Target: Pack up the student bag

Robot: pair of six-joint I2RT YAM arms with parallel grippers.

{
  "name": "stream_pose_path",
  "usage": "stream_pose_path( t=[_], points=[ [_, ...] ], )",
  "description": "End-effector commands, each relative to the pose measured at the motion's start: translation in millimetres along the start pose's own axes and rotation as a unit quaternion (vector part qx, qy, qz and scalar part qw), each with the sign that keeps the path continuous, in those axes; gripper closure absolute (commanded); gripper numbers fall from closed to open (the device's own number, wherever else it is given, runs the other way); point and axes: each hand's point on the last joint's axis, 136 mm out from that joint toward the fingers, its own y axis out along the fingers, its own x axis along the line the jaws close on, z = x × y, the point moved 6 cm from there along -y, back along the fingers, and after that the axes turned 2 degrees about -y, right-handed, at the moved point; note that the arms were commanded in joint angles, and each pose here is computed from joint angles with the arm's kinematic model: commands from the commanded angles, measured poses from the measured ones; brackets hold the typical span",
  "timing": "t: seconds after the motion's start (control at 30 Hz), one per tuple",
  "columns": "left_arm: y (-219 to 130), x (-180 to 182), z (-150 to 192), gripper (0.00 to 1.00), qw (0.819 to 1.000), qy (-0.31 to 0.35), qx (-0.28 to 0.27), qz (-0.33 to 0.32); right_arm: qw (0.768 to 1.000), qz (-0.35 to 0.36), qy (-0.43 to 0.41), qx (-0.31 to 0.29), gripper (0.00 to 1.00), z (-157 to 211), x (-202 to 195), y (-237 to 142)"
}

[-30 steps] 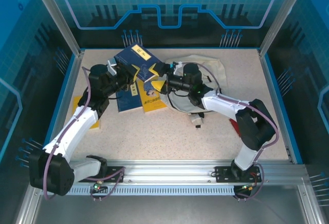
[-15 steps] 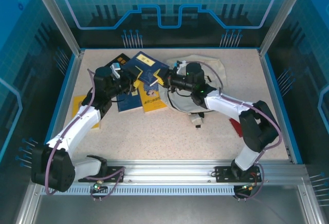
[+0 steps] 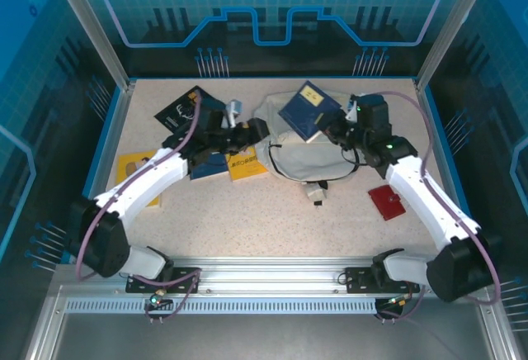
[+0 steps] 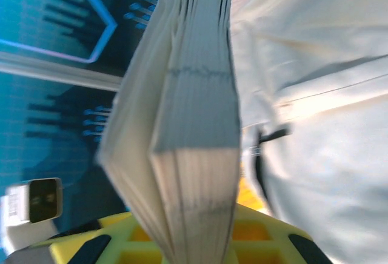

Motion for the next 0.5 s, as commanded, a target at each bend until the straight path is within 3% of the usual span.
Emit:
stream_pose_path(
  t=[0.0, 0.2, 0.47],
  points=[
    [24, -16, 20, 0.16, 0.989, 0.135, 0.056, -0.030, 0.994, 0.095, -0.046, 0.003, 0.88, 3, -38, -33],
    [82, -33, 45, 0.16, 0.964, 0.228, 0.130, -0.048, 0.986, 0.163, -0.014, -0.025, 0.88, -3, -86, -76],
    [151, -41, 80, 0.23, 0.922, 0.319, 0.218, -0.036, 0.984, 0.164, 0.057, -0.031, 0.88, 0, -126, -97]
  ],
)
